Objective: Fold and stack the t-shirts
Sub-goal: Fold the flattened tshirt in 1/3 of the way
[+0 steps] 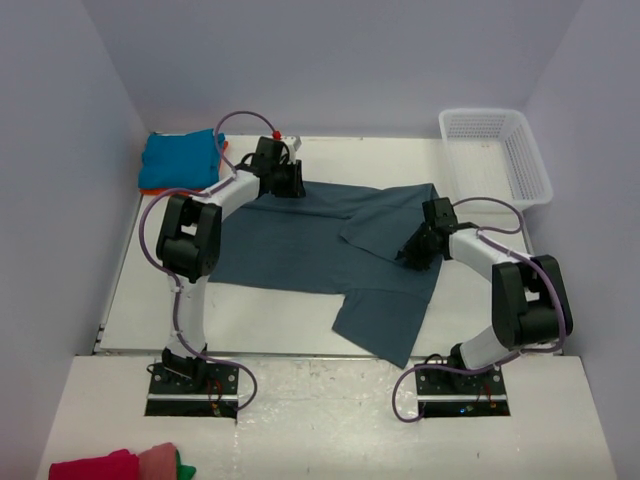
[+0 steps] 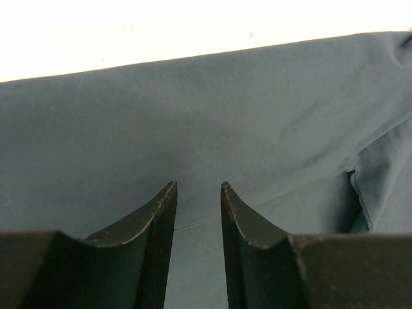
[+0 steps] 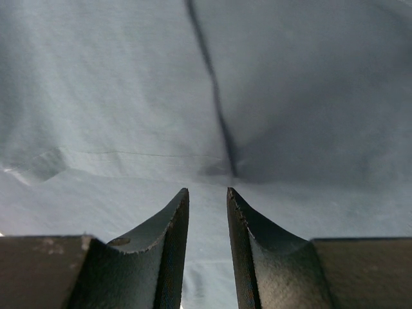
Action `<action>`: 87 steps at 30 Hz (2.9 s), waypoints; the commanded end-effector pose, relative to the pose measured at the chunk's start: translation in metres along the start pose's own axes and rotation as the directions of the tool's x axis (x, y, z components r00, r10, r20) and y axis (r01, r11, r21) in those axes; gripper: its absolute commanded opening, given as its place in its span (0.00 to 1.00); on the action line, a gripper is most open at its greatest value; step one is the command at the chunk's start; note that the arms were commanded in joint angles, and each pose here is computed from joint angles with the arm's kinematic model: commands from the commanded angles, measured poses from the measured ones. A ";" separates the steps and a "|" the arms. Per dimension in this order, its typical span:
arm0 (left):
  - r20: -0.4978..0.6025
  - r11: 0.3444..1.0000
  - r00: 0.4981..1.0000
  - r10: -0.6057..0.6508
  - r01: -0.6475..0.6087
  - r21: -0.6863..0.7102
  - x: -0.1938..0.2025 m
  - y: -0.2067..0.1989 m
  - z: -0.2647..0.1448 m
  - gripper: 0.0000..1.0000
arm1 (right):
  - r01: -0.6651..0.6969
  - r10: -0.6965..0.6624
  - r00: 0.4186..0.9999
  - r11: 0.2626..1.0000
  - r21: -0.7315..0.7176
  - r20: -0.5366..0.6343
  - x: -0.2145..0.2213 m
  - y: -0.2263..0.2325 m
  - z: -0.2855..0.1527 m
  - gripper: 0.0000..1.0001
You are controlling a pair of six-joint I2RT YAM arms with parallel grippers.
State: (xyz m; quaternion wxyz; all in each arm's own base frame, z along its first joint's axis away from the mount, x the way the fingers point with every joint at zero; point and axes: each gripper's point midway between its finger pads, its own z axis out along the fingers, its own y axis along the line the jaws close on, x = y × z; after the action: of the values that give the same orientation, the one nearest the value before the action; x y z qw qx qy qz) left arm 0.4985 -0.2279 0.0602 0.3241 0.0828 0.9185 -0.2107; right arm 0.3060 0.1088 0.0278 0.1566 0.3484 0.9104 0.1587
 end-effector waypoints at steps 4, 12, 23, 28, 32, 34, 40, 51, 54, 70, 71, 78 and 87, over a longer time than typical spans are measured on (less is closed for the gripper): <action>0.060 0.999 0.998 0.014 -0.017 0.034 -0.020 -0.010 -0.012 0.35 | -0.065 0.060 0.994 0.997 0.051 0.087 -0.011 -0.010 -0.012 0.31; 0.062 0.999 0.998 0.019 -0.022 0.036 -0.019 -0.010 -0.013 0.35 | -0.065 0.059 0.994 0.995 0.070 0.088 -0.018 -0.005 -0.005 0.31; 0.067 0.999 0.997 0.025 -0.028 0.041 -0.021 -0.011 -0.014 0.35 | -0.063 0.056 0.995 0.995 0.081 0.081 -0.020 -0.003 -0.001 0.29; 0.074 0.999 0.997 0.027 -0.030 0.039 -0.023 -0.011 -0.017 0.35 | -0.055 0.048 0.996 0.994 0.098 0.069 -0.021 -0.002 0.000 0.26; 0.076 0.999 0.997 0.029 -0.031 0.035 -0.024 -0.010 -0.020 0.35 | -0.057 0.054 0.998 0.994 0.092 0.041 -0.015 -0.002 -0.001 0.25; 0.084 0.999 0.996 0.024 -0.027 0.034 -0.025 -0.008 -0.023 0.36 | -0.048 0.044 0.998 0.994 0.103 0.037 -0.015 -0.002 -0.001 0.25; 0.091 0.999 0.996 0.015 -0.019 0.048 -0.025 -0.008 -0.025 0.36 | -0.040 0.039 0.999 0.990 0.138 0.009 -0.012 -0.005 0.000 0.24; 0.108 0.997 0.994 0.006 -0.014 0.073 -0.028 -0.005 -0.031 0.36 | -0.040 0.046 0.999 0.979 0.198 -0.026 -0.012 -0.003 0.003 0.23; 0.111 0.996 0.994 0.003 -0.013 0.086 -0.028 -0.007 -0.033 0.36 | -0.045 0.053 0.998 0.977 0.207 -0.034 -0.010 -0.004 0.003 0.23; 0.120 0.992 0.993 -0.008 -0.007 0.127 -0.027 -0.013 -0.038 0.37 | -0.028 0.046 0.997 0.965 0.262 -0.062 -0.011 -0.001 0.006 0.24; 0.122 0.991 0.992 -0.009 -0.007 0.131 -0.028 -0.013 -0.039 0.37 | -0.028 0.046 0.997 0.964 0.263 -0.062 -0.012 0.000 0.006 0.24; 0.128 0.989 0.992 -0.008 -0.011 0.147 -0.028 -0.016 -0.039 0.37 | -0.025 0.043 0.998 0.957 0.290 -0.056 -0.015 -0.003 0.006 0.24; 0.108 0.984 0.994 -0.013 -0.007 0.178 -0.023 -0.024 -0.037 0.38 | -0.030 0.041 0.999 0.959 0.282 -0.033 -0.016 -0.006 0.005 0.00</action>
State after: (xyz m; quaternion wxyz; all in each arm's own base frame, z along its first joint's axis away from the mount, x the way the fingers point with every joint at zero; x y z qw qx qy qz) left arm 0.4845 -0.2266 0.0792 0.3364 0.0923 0.8957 -0.2758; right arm 0.3114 0.1003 0.0180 0.0616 0.3736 0.9244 0.0456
